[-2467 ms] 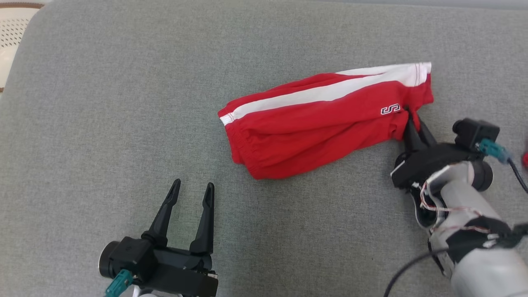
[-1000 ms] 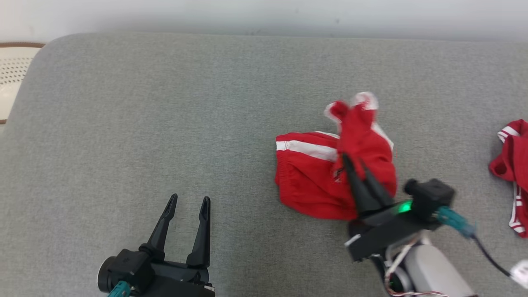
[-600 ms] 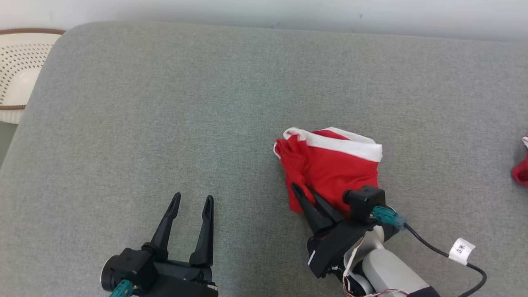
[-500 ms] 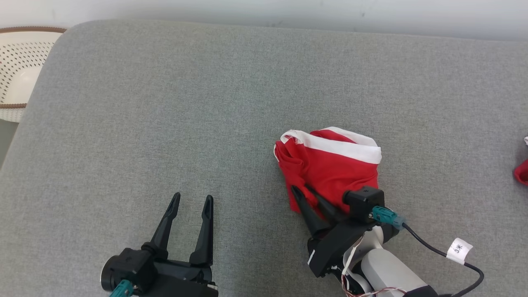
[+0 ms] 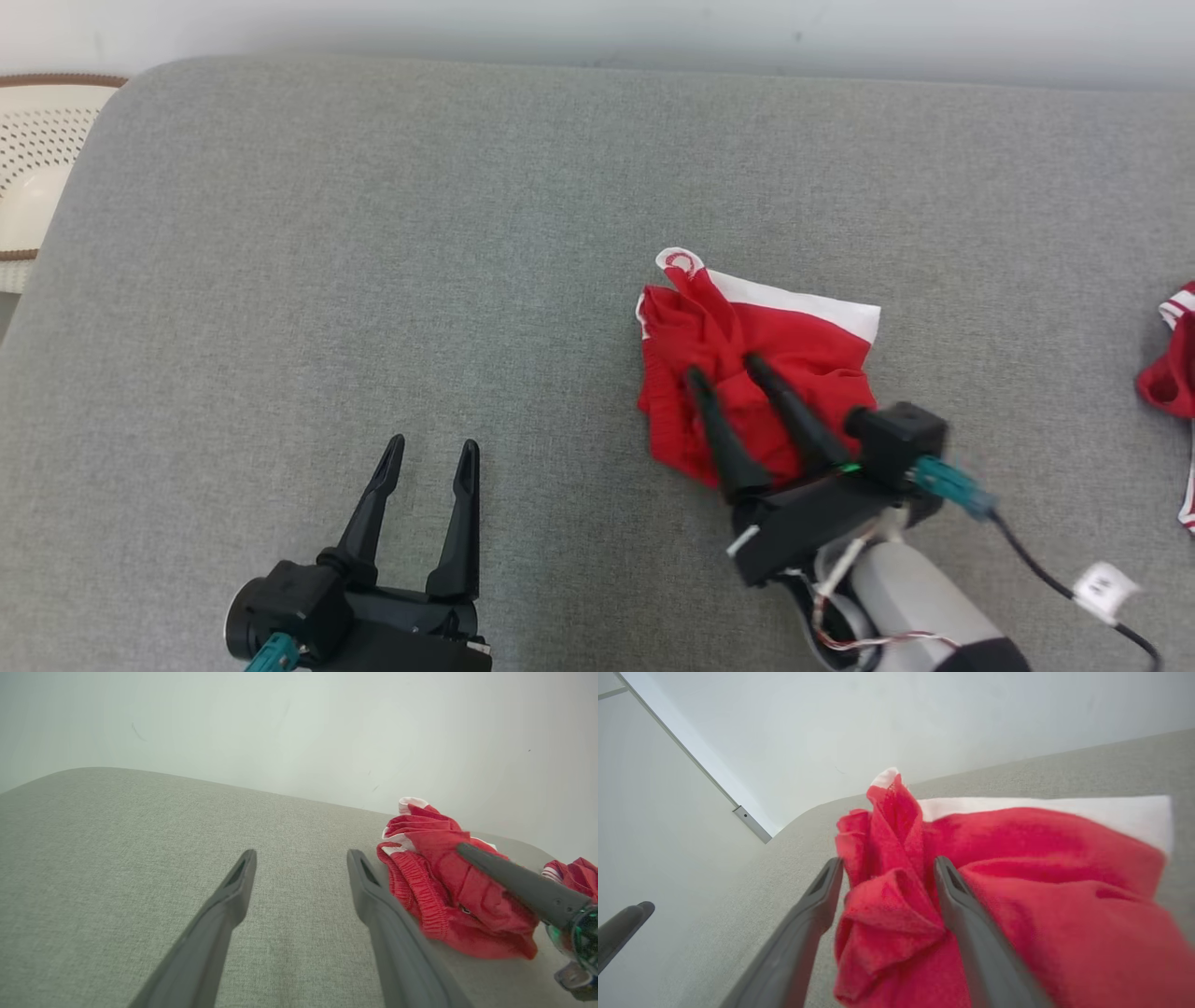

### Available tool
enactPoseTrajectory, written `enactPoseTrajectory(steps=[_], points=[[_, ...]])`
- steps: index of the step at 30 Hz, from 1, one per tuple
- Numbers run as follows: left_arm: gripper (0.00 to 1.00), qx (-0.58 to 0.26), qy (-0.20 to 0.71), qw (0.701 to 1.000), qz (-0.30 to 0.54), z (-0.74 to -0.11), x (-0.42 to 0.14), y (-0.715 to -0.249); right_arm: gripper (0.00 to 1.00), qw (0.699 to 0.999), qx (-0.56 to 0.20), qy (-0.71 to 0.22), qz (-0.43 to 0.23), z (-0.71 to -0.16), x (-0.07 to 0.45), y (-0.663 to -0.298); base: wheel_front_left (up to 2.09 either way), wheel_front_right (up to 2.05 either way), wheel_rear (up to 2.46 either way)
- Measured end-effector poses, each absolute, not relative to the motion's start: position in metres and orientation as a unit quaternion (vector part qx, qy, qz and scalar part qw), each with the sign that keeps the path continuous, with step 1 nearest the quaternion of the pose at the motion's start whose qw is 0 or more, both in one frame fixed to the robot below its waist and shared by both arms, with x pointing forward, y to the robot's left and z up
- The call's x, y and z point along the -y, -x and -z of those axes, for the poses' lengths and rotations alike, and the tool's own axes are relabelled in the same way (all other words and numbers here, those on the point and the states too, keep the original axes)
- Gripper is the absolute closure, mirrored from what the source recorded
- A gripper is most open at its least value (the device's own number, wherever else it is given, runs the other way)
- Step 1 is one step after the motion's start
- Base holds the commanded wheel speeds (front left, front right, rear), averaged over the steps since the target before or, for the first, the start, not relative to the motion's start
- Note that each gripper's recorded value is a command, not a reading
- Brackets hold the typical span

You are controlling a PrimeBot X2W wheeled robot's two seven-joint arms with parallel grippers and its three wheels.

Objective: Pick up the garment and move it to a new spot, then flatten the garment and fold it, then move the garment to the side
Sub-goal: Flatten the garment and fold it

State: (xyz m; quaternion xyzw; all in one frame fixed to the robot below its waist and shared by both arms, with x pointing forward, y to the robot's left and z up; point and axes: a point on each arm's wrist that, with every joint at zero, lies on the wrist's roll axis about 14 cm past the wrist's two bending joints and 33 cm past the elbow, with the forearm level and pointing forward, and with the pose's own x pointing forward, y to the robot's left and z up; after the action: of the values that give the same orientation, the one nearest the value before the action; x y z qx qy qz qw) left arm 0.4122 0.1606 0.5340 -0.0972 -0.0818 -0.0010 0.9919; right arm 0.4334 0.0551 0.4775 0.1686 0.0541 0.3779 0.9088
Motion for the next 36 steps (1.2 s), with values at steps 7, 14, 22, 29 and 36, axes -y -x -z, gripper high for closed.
enactPoseTrajectory(steps=[7,14,22,29,36], points=[[0.00,0.086,0.098,0.992,0.001,-0.536,-0.160,-0.412,0.00,0.915,0.000,-0.186,-0.358,-0.508,-0.025,-0.429,0.00,0.00,0.00],[0.00,0.089,0.094,0.992,0.004,-0.538,-0.160,-0.411,0.00,0.942,0.075,-0.183,-0.271,-0.544,0.046,-0.436,0.00,0.00,0.00],[0.00,0.110,0.069,0.992,0.007,-0.552,-0.164,-0.411,0.00,0.970,0.128,-0.108,-0.178,-0.569,0.116,-0.434,0.00,0.00,0.00],[0.00,0.129,0.047,0.990,0.009,-0.565,-0.166,-0.398,0.00,0.983,0.080,-0.052,-0.157,-0.546,0.130,-0.403,0.00,0.00,0.00],[0.00,0.131,0.041,0.990,0.009,-0.567,-0.166,-0.388,0.00,0.986,0.040,-0.058,-0.149,-0.526,0.130,-0.374,0.00,0.00,0.00]])
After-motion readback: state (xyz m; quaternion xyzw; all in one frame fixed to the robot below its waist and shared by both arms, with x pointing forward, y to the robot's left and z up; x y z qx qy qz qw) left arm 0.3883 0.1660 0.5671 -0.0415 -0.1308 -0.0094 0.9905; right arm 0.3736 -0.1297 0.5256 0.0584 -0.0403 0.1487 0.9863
